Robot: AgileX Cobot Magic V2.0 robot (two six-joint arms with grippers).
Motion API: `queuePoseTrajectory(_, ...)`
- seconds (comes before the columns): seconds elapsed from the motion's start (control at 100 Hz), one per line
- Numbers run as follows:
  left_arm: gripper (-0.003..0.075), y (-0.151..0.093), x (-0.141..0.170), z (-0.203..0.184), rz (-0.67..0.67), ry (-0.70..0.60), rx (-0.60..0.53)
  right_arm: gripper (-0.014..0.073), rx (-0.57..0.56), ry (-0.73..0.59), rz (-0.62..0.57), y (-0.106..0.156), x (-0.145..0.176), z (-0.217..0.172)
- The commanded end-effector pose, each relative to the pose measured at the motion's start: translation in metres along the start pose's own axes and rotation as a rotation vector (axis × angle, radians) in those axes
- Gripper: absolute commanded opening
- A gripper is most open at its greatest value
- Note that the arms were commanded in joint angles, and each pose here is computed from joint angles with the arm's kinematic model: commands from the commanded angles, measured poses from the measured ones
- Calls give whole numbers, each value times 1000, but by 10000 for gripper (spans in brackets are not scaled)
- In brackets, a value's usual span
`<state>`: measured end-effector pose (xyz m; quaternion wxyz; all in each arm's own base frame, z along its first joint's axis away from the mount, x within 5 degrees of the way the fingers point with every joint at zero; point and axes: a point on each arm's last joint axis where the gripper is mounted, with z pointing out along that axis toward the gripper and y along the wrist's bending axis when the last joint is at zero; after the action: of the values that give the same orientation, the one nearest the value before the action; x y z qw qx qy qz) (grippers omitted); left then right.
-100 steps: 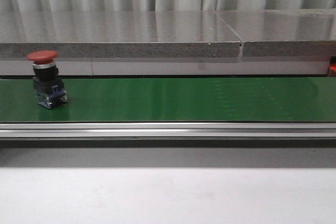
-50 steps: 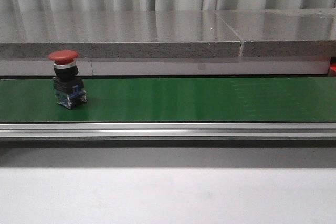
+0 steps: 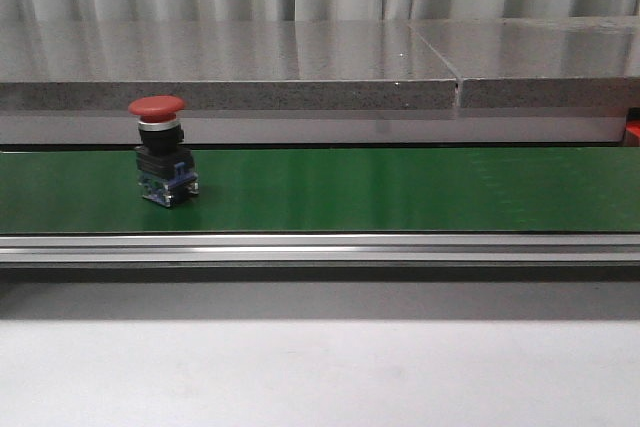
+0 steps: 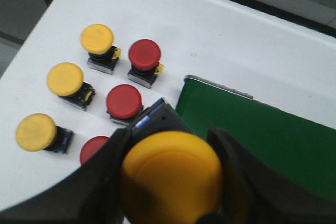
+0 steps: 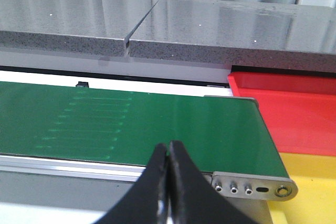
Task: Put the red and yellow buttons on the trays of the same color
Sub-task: 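Lower the yellow button onto the green belt and open the left gripper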
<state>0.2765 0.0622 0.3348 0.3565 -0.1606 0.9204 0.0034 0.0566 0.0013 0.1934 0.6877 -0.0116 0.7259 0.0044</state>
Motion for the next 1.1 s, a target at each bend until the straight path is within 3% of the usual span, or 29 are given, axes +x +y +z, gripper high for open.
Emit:
queuePoseTrajectory(0.0,-19,-16,-17,-3,41,-41,41,-66,8,-114,-10,-1,-13,-3)
queuePoseTrajectory(0.4,-19,-62,-17,60,191,203,98,-66,8,-114,-10,-1,-13,-3)
queuePoseTrajectory(0.64,-19,-61,-6,80,226,316,85,-66,8,-114,-10,-1,-13,-3)
queuePoseTrajectory(0.9,-11,-61,-3,81,265,354,88,-66,8,-114,-10,-1,-13,-3)
queuePoseTrajectory(0.99,50,-60,-1,85,269,374,86,-66,8,-114,-10,-1,-13,-3)
queuePoseTrajectory(1.09,197,-60,3,92,275,409,85,-66,8,-114,-10,-1,-13,-3)
